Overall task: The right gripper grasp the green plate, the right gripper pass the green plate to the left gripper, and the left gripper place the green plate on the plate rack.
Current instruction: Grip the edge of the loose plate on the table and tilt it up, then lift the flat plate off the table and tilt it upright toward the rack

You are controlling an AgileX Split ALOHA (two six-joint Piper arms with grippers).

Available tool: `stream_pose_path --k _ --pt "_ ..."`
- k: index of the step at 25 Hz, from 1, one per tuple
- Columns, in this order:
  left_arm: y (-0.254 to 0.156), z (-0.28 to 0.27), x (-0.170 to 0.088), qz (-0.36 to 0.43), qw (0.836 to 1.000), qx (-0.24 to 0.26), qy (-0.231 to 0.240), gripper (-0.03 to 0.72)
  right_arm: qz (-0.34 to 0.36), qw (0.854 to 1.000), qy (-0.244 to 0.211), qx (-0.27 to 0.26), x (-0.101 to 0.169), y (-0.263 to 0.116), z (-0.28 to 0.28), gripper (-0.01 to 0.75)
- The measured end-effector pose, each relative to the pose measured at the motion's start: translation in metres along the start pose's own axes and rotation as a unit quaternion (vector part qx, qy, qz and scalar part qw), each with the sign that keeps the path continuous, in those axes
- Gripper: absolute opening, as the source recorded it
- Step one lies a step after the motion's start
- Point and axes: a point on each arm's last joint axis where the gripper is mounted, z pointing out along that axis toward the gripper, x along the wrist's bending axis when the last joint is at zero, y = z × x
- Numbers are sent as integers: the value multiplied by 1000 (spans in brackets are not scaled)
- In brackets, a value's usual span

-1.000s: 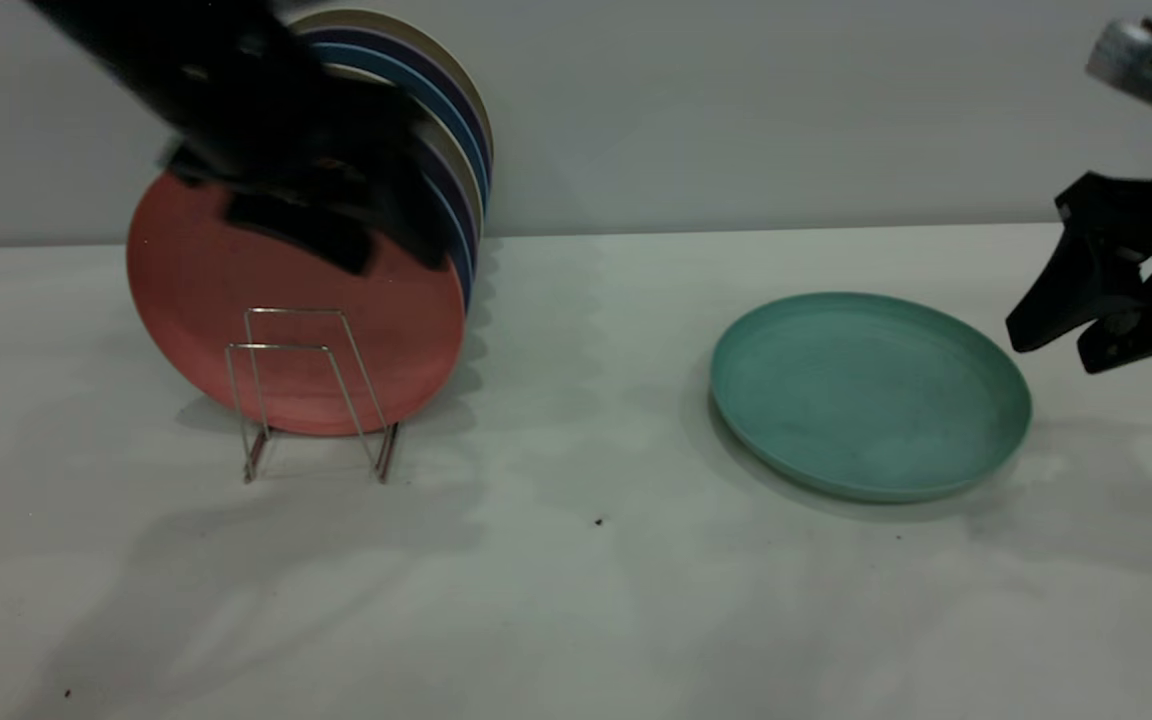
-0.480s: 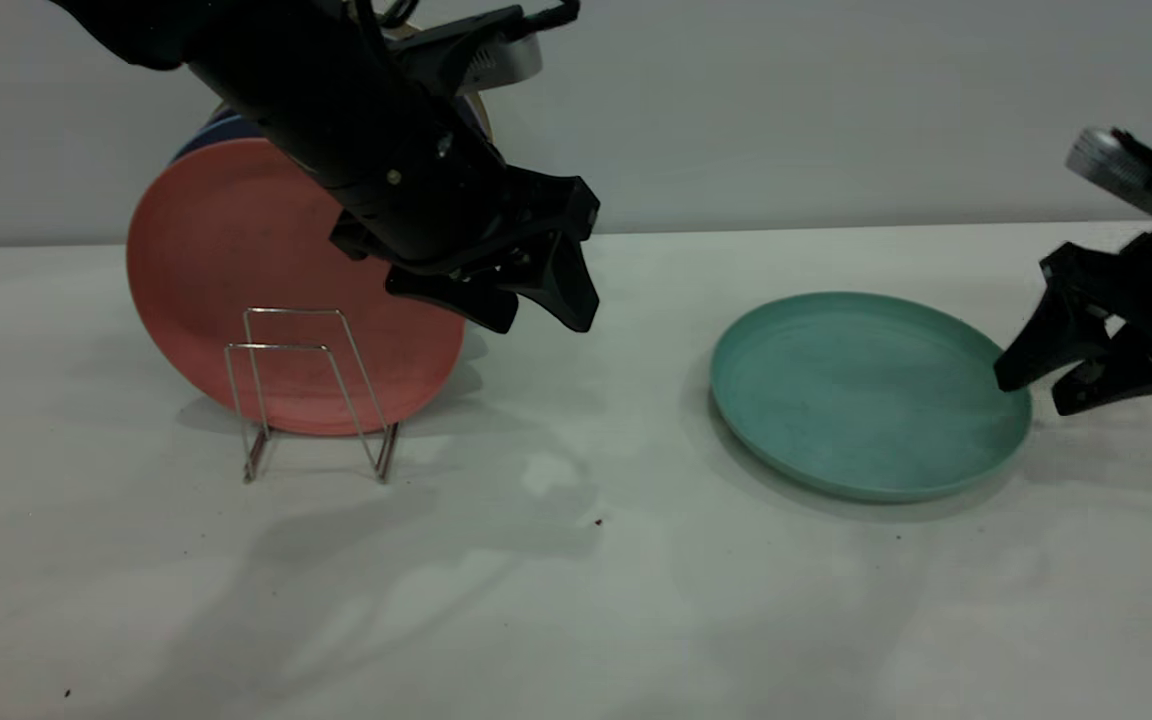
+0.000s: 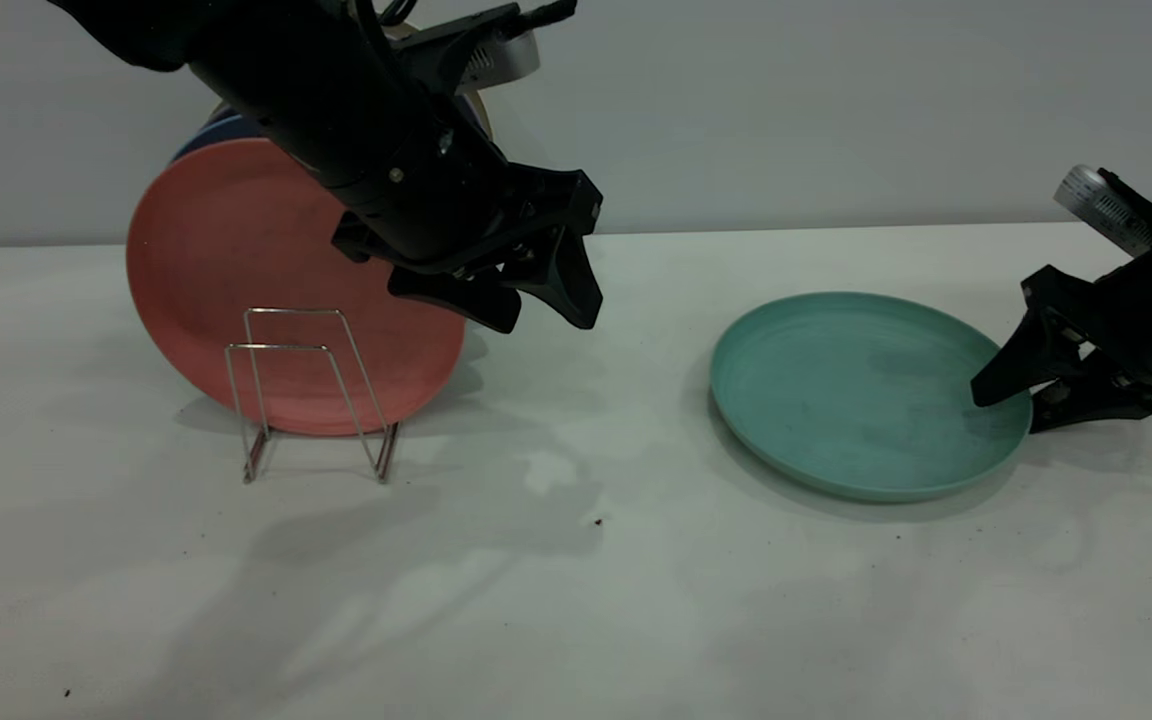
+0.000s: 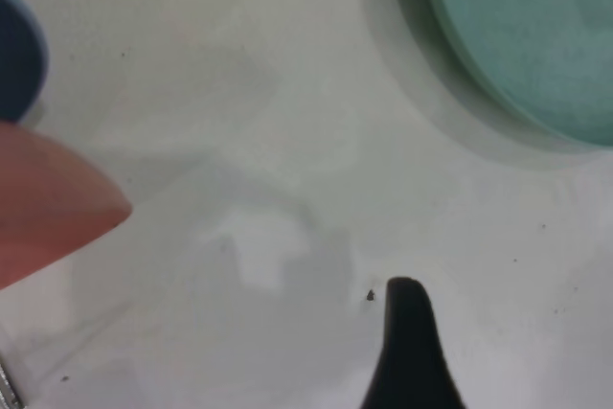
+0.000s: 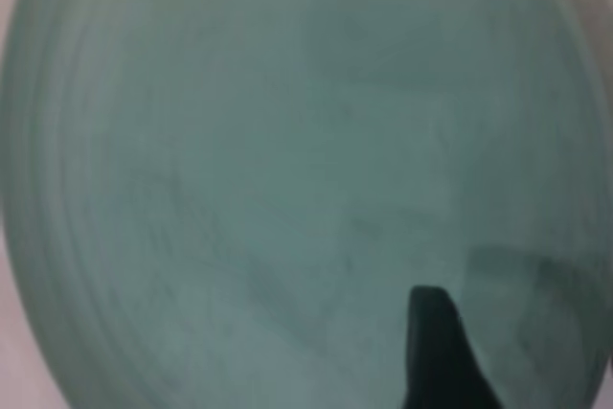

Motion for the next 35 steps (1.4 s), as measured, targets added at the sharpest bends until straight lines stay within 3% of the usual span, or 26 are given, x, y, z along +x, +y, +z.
stream_pose_path --k 4,7,10,17,30,33,35 --pt "1 0 0 -1 1000 -3 1 555 11 1000 6 1 0 -2 8 274" --pt "1 0 0 -2 1000 -3 1 555 14 1000 8 2 0 -4 13 87" --pt "1 0 -1 -16 1000 -7 -5 555 0 1000 17 1 2 -3 14 17" --pt "3 1 -1 -36 999 -19 -8 555 -58 993 99 15 24 7 13 14" --pt "-3 21 4 -95 995 -15 -16 553 -160 975 149 28 102 11 11 14" --pt "-4 24 6 -109 994 -16 -18 500 -174 972 156 37 112 7 16 14" --pt "-4 25 6 -112 993 -16 -18 403 -180 970 160 40 116 5 18 14"
